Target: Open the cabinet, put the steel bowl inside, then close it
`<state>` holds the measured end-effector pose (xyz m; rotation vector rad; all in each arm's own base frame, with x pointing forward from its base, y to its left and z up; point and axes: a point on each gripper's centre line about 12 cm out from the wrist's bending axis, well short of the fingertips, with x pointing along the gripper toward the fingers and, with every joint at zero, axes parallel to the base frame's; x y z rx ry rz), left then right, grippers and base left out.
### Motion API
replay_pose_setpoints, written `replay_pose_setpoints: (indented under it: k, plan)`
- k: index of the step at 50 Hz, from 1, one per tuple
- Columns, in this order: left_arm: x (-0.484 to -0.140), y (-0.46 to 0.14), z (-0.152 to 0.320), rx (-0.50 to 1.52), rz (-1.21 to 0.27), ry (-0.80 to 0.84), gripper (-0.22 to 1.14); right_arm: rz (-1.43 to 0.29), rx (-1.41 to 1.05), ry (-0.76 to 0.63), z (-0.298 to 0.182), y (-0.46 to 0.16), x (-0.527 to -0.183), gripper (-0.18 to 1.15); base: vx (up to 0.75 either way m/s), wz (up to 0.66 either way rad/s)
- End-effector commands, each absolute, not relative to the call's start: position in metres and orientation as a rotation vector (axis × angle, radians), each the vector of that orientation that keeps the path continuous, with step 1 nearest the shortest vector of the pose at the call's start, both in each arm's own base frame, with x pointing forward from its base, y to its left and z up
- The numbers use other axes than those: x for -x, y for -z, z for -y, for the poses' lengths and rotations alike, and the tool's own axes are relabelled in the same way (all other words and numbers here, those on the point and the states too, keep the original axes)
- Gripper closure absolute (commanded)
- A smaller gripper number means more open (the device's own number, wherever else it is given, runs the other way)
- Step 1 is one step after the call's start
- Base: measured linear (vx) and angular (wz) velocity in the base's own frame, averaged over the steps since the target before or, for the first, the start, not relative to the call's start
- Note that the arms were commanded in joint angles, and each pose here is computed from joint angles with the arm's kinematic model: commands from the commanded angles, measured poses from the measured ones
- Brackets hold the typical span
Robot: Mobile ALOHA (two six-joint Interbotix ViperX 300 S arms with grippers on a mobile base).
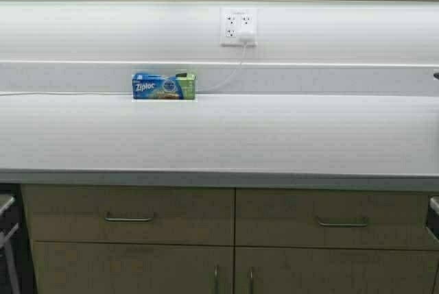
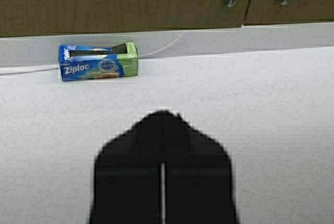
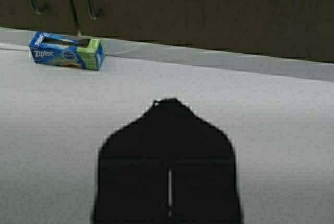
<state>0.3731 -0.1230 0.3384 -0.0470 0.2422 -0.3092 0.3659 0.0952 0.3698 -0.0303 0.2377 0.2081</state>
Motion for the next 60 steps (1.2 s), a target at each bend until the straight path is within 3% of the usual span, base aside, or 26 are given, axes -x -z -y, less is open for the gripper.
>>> replay_pose_setpoints:
  k: [1, 60]
  plan:
    - [-0.369, -0.3544, 0.1224, 0.054, -0.197, 0.311, 0.86, -0.198, 0.027, -0.212, -0.0945, -0.384, -0.3605, 0.91, 0.0, 0.0]
    - [-0.3681, -0.3488, 0.1218, 0.058, -0.208, 0.307, 0.86, -0.204, 0.028, -0.212, -0.0949, -0.3817, -0.362, 0.91, 0.0, 0.0]
